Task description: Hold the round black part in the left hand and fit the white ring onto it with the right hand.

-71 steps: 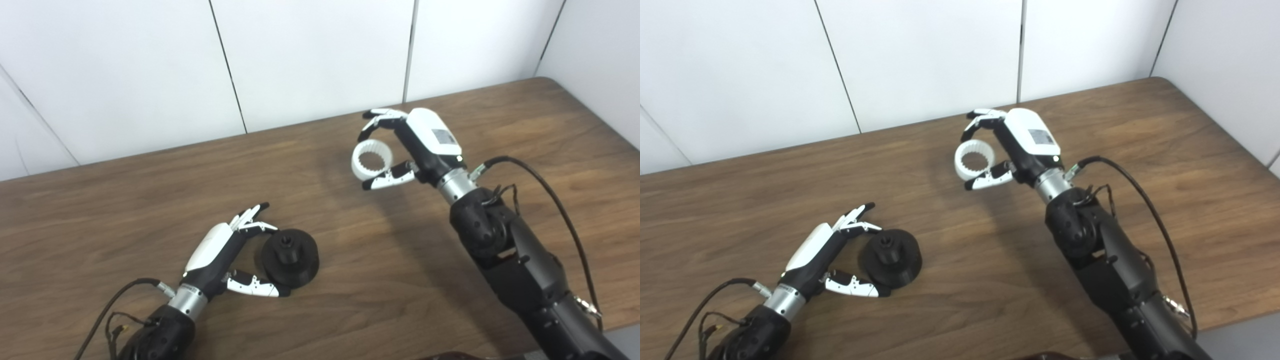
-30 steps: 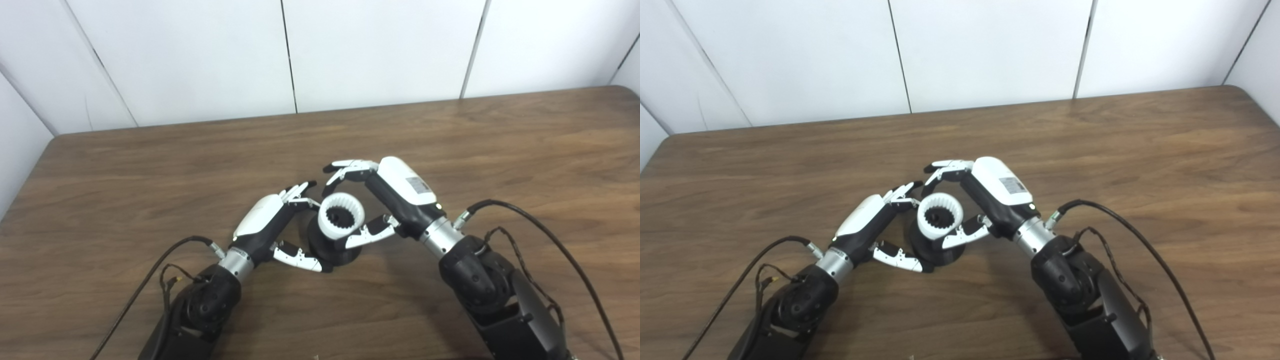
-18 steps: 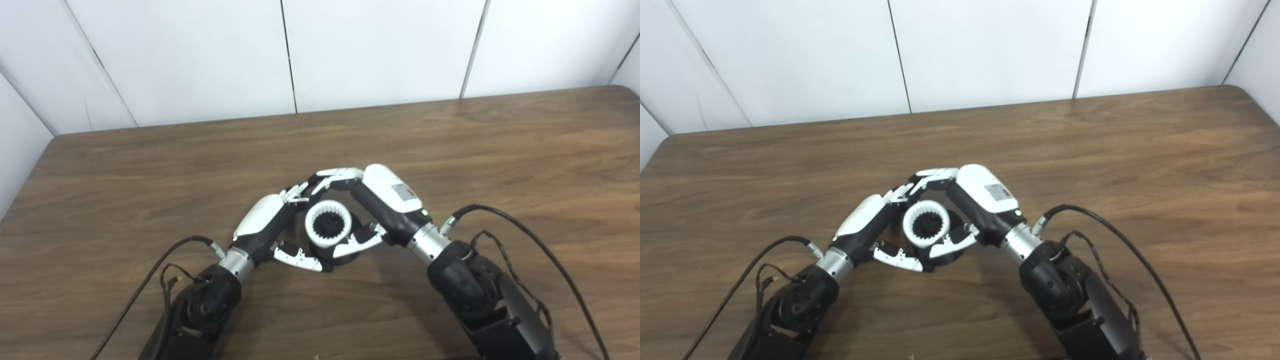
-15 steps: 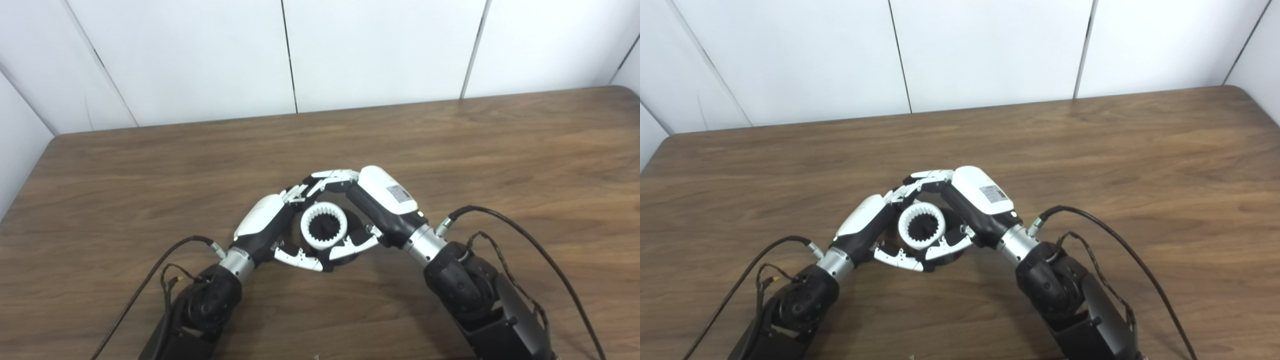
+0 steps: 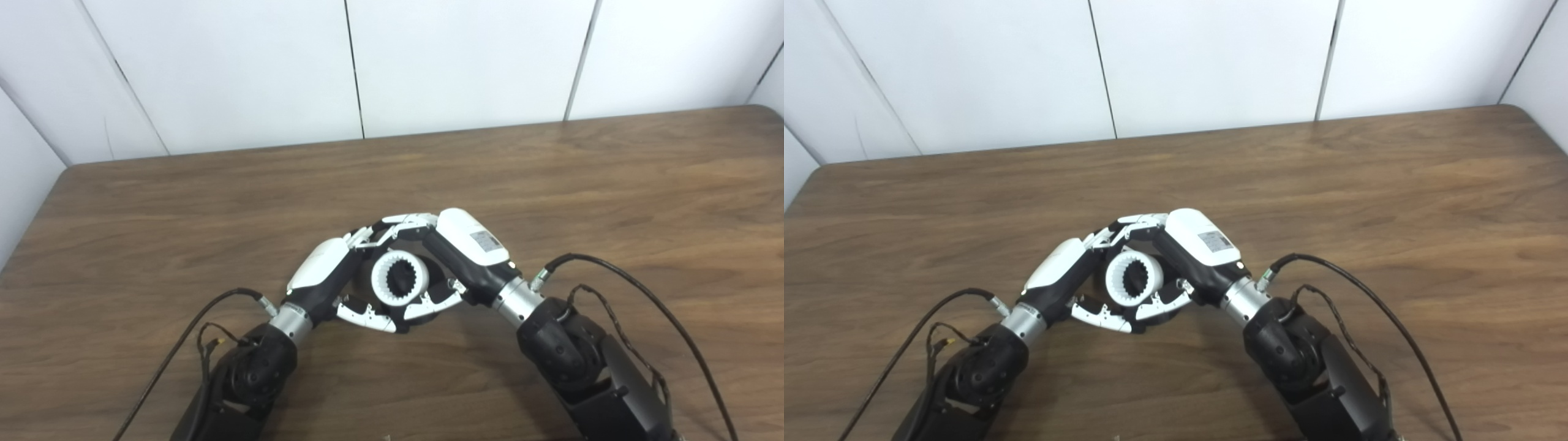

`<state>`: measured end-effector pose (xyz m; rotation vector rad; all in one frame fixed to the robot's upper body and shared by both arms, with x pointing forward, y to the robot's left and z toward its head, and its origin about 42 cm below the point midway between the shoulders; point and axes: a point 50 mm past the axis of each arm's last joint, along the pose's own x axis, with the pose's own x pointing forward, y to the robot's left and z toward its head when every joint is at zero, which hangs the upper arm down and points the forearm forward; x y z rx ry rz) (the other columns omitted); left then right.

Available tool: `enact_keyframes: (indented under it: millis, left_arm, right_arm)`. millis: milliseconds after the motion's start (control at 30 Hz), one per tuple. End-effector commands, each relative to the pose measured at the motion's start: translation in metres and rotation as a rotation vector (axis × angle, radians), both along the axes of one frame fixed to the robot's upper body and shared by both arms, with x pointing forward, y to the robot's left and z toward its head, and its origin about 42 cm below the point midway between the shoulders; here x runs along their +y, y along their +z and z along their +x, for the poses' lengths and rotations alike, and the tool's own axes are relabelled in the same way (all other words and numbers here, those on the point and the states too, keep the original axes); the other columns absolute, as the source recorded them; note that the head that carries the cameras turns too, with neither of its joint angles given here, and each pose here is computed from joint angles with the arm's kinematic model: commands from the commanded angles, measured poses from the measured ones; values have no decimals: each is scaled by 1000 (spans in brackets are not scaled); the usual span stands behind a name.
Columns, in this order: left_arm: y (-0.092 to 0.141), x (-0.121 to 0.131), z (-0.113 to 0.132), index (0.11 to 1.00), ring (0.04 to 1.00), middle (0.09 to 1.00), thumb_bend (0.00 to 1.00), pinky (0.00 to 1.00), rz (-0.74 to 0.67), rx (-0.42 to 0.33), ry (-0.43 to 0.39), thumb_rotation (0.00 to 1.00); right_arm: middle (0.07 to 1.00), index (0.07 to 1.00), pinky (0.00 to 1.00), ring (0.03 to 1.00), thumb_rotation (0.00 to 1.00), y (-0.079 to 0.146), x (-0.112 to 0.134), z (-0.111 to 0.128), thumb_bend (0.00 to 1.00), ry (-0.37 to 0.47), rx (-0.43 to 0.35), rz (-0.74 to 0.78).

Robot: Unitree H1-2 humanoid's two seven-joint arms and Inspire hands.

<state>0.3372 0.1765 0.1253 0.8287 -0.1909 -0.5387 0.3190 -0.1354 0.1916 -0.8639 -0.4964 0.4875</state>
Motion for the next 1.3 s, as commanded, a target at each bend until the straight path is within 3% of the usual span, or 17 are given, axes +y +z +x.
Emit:
enact_keyframes:
  millis: [0,733,1267]
  left_arm:
    - [5,-2,3,608,1000,1000,960,1000,0,-13,-31,330]
    - [7,6,4,610,1000,1000,958,1000,11,-7,-40,329]
    - [12,10,3,609,1000,1000,948,1000,17,-13,-36,301]
  right_arm:
    - [810,490,835,818,144,21,0,9,520,-7,-67,20]
    - [819,491,827,823,146,28,-14,17,518,-74,-86,29]
    - [811,491,826,822,145,-8,-21,8,517,-136,23,40]
